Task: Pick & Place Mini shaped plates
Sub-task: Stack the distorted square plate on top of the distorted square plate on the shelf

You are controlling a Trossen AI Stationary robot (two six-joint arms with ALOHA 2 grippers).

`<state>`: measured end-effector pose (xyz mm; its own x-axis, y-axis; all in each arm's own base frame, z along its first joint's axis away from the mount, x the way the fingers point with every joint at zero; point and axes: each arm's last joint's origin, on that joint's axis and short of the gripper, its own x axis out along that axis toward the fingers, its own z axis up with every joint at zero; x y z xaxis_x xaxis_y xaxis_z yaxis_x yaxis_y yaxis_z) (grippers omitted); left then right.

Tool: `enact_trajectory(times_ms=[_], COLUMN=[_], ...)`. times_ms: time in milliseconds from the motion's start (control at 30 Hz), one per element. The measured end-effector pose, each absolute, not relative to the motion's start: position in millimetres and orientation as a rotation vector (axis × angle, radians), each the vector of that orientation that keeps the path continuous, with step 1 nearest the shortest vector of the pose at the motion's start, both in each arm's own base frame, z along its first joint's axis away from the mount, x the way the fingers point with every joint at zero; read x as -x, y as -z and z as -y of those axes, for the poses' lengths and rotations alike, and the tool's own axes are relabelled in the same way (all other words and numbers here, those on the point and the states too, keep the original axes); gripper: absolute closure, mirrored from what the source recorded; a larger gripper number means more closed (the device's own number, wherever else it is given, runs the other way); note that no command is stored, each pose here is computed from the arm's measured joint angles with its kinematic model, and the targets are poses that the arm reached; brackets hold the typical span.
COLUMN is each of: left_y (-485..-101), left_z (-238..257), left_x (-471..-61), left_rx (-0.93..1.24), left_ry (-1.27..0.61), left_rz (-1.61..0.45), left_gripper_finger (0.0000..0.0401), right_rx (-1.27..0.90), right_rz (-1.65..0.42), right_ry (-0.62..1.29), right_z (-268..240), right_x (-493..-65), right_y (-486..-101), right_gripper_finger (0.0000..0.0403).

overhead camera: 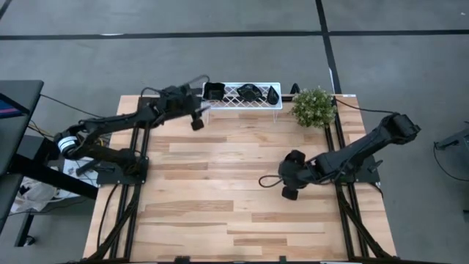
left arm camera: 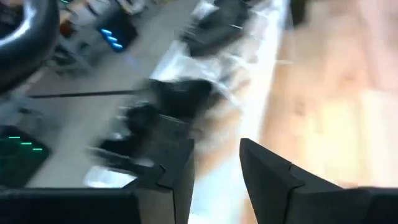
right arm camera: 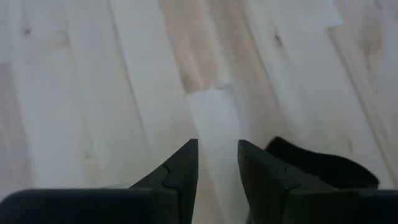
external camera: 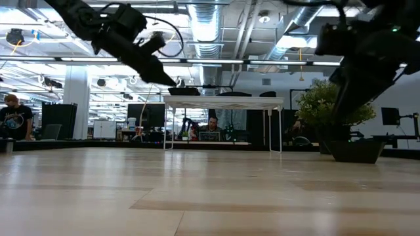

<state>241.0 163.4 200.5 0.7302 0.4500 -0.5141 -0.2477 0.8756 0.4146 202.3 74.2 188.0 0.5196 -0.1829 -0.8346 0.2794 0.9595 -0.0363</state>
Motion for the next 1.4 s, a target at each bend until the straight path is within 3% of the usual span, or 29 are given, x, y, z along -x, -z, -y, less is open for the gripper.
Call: enact_trajectory(times_ms=[200, 367, 633, 767, 1000, 1200, 1400], left_y=[-172.3, -162.9, -165.6, -171.0, -177.2, -177.2, -177.1], left_z=[-117.8, -68.5, -6.8, 5.3, 11.9, 10.4, 10.4], left_x=[-241.6, -243.5, -243.4, -244.3, -245.4, -245.8, -245.7], left_rx=[-0.27, -0.183, -0.237, -0.203, -0.156, -0.145, -0.149], left_ry=[-0.257, -0.043, 0.214, 0.251, 0.21, 0.157, 0.158], left_rz=[-0.69, -0.557, -0.238, -0.175, -0.119, -0.125, -0.125], left_gripper_finger=[0.0285, 0.0291, 0.0291, 0.0291, 0.0291, 0.0291, 0.0291], right_rx=[-0.102, -0.024, 0.034, 0.021, 0.13, 0.092, -0.018], right_rz=[-0.988, -1.021, -0.71, -0.591, -0.559, -0.754, -0.805], right_ry=[0.228, 0.252, 0.321, 0.351, 0.469, 0.545, 0.576], right_z=[-87.1, -94.3, -108.8, -116.6, -120.4, -118.4, -114.5], right_x=[-191.1, -158.3, -118.6, -112.7, -122.3, -129.4, -121.3], right_y=[-192.3, -201.4, -221.8, -222.4, -206.7, -187.2, -171.9], right_gripper_finger=[0.0294, 0.0294, 0.0294, 0.0294, 0.0294, 0.0294, 0.0295])
